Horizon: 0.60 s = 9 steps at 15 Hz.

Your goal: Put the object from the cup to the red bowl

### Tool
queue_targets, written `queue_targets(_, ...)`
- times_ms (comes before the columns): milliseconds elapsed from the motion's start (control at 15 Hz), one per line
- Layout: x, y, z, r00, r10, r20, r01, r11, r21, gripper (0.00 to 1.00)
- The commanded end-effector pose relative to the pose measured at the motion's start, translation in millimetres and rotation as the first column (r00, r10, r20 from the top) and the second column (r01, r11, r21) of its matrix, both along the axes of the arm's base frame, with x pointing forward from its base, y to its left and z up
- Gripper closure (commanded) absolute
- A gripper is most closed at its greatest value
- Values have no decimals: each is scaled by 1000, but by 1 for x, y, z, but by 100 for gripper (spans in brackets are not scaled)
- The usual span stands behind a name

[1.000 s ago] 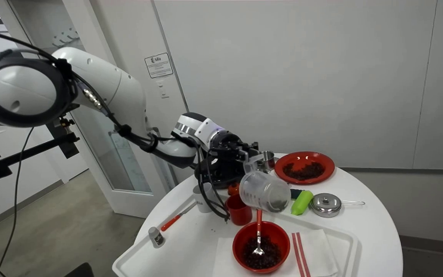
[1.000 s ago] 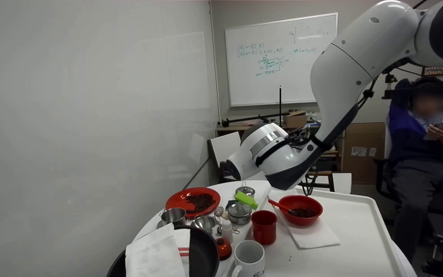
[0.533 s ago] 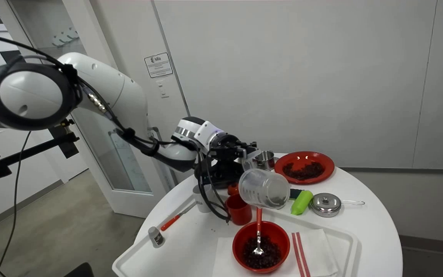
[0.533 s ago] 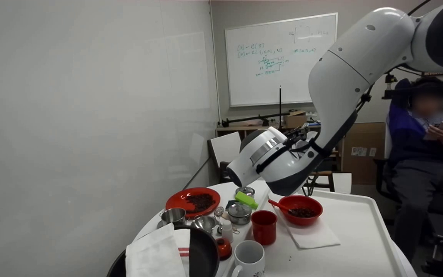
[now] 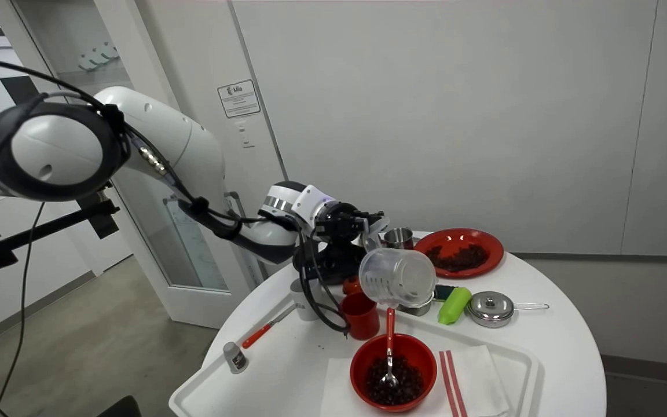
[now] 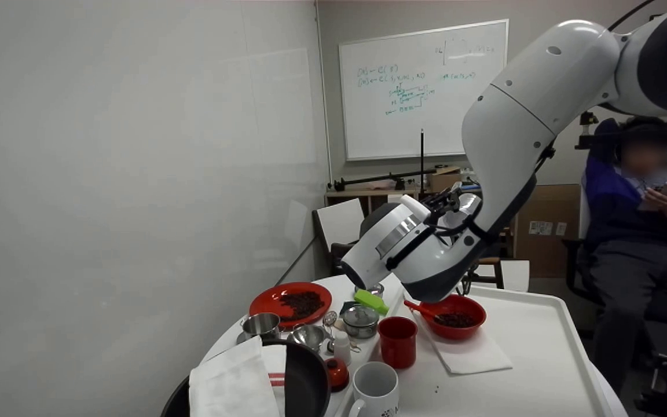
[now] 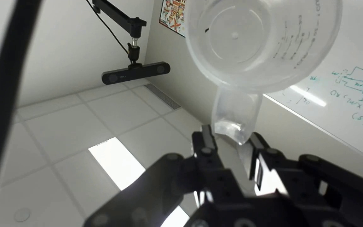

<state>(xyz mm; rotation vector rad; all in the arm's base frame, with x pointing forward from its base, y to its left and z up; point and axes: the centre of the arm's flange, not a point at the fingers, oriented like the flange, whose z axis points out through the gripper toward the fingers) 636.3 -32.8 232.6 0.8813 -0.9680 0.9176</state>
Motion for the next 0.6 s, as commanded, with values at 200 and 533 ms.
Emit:
queue_targets(200,10,6,-2,999,-10,-34,11,999,31,90)
queue_targets(533,10,0,-18,988,-25,-153,67,958,279,90)
